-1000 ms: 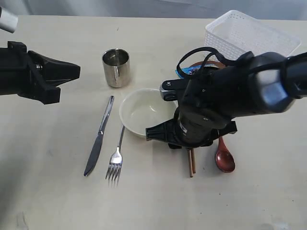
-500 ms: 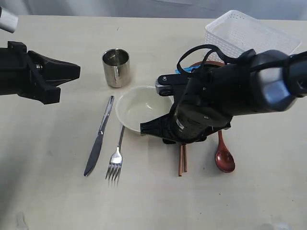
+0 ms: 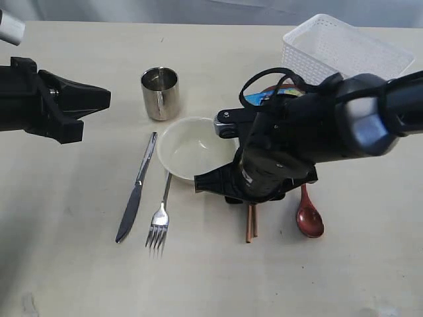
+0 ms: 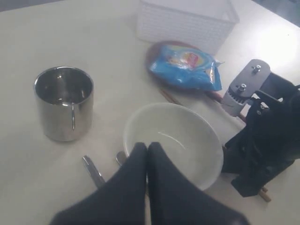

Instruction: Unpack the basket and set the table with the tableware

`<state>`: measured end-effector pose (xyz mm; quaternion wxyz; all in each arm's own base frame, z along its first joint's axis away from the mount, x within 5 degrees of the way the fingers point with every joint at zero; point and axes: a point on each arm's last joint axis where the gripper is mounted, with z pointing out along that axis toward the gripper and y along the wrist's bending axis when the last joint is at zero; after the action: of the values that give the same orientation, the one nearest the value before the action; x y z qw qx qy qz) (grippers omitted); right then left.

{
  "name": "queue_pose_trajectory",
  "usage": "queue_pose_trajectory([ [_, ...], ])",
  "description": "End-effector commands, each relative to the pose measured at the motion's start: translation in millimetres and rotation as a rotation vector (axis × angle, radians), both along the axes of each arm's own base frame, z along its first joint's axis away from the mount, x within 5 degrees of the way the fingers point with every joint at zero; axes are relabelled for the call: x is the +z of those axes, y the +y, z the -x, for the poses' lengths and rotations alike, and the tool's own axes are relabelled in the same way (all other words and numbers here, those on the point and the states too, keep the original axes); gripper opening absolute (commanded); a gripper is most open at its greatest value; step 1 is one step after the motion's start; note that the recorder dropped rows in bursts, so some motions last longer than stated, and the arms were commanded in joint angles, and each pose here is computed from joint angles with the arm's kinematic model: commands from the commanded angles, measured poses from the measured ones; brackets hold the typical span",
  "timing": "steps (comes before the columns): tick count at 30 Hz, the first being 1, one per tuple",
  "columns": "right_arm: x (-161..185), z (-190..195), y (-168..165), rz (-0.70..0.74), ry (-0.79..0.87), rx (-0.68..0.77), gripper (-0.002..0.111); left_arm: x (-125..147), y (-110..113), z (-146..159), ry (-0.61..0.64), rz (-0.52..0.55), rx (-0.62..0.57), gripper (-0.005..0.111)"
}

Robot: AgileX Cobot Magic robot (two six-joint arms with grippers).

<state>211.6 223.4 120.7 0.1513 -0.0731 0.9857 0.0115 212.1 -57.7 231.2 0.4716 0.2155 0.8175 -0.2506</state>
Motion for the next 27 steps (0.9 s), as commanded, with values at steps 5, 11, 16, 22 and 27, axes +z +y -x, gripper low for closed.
queue_pose_trajectory([
  [5,-0.6,-1.0,3.9,-0.02,-0.007,0.012,0.041,-1.5,0.2,1.0,0.003,-0.001,-0.004,0.0],
  [11,0.9,1.2,-2.6,0.043,0.015,-0.008,0.041,-1.6,0.3,1.0,0.003,-0.002,-0.002,0.0],
  [16,4.3,4.3,-11.1,0.123,0.041,-0.035,0.041,-1.6,0.3,1.0,0.003,-0.002,-0.002,0.0],
  [22,6.2,4.6,-11.8,0.126,0.04,-0.034,0.041,-1.6,0.3,1.0,0.003,-0.002,-0.002,0.0],
  [27,8.6,6.3,-8.8,0.113,0.03,-0.008,0.041,-1.6,0.3,1.0,0.003,-0.002,-0.002,0.0],
])
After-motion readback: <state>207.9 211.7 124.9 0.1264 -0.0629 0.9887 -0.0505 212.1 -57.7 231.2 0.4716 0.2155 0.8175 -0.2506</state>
